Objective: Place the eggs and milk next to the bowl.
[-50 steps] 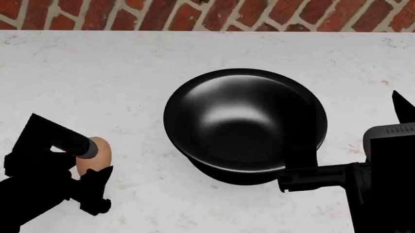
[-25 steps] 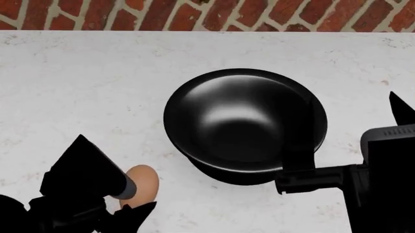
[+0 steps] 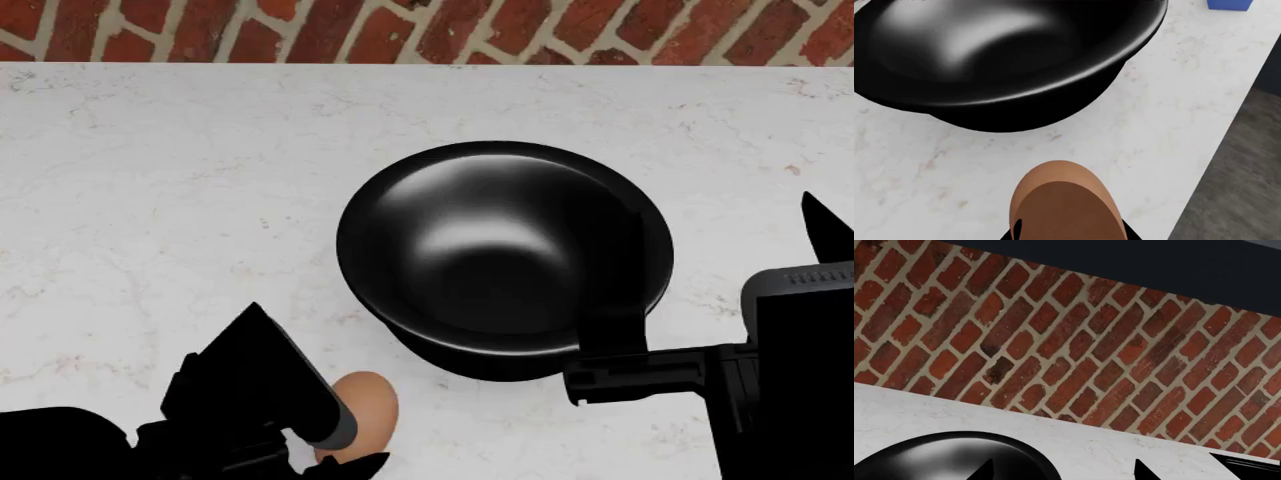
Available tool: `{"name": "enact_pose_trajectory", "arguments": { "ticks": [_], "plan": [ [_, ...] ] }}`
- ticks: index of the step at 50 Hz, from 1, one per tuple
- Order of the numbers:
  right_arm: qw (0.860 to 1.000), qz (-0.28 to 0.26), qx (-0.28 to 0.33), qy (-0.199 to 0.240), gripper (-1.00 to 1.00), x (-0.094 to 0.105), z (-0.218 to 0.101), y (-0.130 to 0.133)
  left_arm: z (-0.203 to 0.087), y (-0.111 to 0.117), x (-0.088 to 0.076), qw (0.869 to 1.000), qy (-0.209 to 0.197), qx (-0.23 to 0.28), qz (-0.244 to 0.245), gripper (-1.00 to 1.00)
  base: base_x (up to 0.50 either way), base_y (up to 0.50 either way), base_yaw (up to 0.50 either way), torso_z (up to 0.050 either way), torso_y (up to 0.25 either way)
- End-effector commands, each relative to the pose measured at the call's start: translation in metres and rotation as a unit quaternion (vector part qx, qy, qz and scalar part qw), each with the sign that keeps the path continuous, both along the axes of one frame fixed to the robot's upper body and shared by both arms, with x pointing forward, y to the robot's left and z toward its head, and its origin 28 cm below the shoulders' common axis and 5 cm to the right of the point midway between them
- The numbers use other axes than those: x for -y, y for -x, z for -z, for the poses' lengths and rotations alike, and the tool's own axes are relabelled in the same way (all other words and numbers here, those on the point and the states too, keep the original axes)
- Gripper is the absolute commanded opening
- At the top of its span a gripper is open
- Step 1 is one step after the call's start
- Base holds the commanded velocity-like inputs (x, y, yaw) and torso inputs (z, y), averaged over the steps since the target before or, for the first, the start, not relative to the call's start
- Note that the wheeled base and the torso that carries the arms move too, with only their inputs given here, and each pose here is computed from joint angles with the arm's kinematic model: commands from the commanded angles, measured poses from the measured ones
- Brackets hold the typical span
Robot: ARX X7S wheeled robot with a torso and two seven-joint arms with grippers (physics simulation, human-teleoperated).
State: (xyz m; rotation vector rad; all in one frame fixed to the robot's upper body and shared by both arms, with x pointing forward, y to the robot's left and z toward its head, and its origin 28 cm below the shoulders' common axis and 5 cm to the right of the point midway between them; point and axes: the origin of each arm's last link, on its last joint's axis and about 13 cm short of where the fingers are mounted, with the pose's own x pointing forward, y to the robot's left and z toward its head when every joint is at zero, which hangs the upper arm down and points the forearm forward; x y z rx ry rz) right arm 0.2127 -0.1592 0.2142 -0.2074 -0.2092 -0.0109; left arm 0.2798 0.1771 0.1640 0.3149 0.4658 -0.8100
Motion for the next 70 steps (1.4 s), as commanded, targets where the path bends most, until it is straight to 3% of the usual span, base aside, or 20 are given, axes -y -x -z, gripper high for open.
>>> {"name": "enact_pose_trajectory", "arguments": {
  "ticks": [1, 36, 70],
  "plan": [
    [1.000, 0.002, 0.002, -0.002, 1.00, 0.000, -0.001, 0.002, 0.001, -0.002, 0.013, 1.000, 0.000, -0.006, 0.015, -1.00, 0.00, 0.00, 0.00, 0.000, 0.000],
    [1.000, 0.003, 0.001, -0.003, 1.00, 0.002, -0.001, -0.001, 0.010, -0.023, 0.041, 0.999, -0.024, -0.012, 0.034, -1.00, 0.00, 0.00, 0.00, 0.000, 0.000],
    [1.000, 0.008, 0.001, -0.008, 1.00, 0.005, 0.003, -0.001, 0.019, -0.033, 0.044, 0.999, -0.042, -0.017, 0.027, -1.00, 0.00, 0.00, 0.00, 0.000, 0.000]
  ]
}}
